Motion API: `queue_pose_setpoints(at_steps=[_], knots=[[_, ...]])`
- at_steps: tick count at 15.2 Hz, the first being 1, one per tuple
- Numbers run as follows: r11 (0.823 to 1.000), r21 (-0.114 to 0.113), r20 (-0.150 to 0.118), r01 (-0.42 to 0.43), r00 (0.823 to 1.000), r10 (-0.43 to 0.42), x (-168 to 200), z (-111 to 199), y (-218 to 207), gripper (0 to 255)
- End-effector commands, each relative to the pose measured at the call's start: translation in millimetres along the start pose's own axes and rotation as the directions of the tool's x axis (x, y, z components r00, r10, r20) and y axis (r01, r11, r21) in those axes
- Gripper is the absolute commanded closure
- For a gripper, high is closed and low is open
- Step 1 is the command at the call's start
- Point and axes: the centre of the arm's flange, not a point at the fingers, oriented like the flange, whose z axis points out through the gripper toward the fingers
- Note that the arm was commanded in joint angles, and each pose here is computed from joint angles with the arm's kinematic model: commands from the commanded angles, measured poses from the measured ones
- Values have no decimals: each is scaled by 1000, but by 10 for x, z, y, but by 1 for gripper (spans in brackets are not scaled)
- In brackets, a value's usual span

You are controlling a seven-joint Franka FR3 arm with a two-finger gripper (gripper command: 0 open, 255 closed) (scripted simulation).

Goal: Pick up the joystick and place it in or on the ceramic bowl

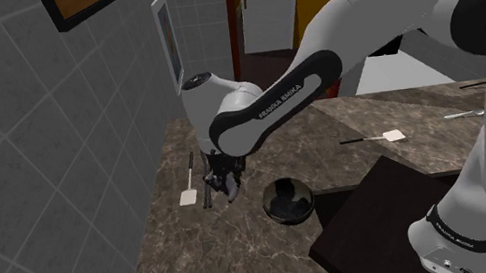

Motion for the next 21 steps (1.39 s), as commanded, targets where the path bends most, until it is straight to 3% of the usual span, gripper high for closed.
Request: queue_pose_setpoints(at_steps=[1,13,21], knots=[[1000,0,-1,0,1000,0,-173,35,195,255],[1000,0,-1,0,1000,0,-1132,213,1570,255],[1000,0,-1,0,1000,0,-1086,632,1546,255]])
